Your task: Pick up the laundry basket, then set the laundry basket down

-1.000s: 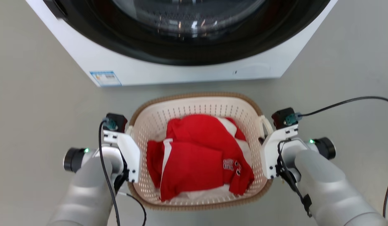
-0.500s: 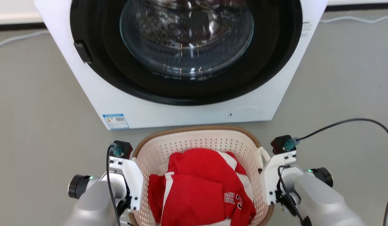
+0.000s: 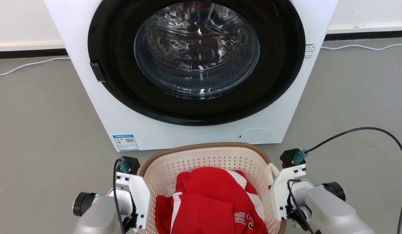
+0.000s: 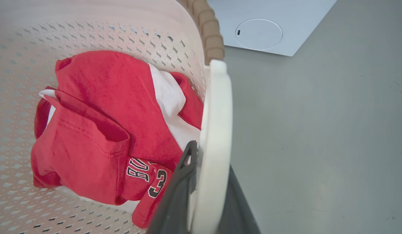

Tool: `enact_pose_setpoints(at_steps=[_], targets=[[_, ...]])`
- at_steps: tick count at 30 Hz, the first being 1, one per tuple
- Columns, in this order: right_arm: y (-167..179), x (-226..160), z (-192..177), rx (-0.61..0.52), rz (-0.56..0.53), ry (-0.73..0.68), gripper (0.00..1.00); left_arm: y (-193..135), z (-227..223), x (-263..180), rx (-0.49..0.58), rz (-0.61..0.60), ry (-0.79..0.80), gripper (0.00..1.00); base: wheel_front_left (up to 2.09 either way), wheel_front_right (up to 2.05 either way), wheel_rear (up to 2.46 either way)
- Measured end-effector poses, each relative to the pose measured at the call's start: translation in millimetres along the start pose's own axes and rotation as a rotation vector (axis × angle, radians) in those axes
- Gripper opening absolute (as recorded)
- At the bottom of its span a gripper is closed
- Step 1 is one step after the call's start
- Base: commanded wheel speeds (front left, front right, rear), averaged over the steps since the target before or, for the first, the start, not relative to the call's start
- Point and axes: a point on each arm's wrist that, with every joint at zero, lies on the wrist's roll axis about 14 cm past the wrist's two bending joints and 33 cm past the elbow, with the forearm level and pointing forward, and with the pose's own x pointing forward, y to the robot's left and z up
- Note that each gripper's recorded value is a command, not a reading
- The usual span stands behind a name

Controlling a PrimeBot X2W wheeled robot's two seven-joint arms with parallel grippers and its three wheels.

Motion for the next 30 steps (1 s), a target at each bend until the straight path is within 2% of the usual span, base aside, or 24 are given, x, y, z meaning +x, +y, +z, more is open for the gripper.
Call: enact_pose_setpoints(at_steps=[30], targets=[[2.1, 6.9, -15.2, 0.034, 0.014, 0.041, 0.0, -2.0, -13.2, 6.0, 0.006, -0.026, 0.057, 0.0, 0.0, 0.0, 0.0]])
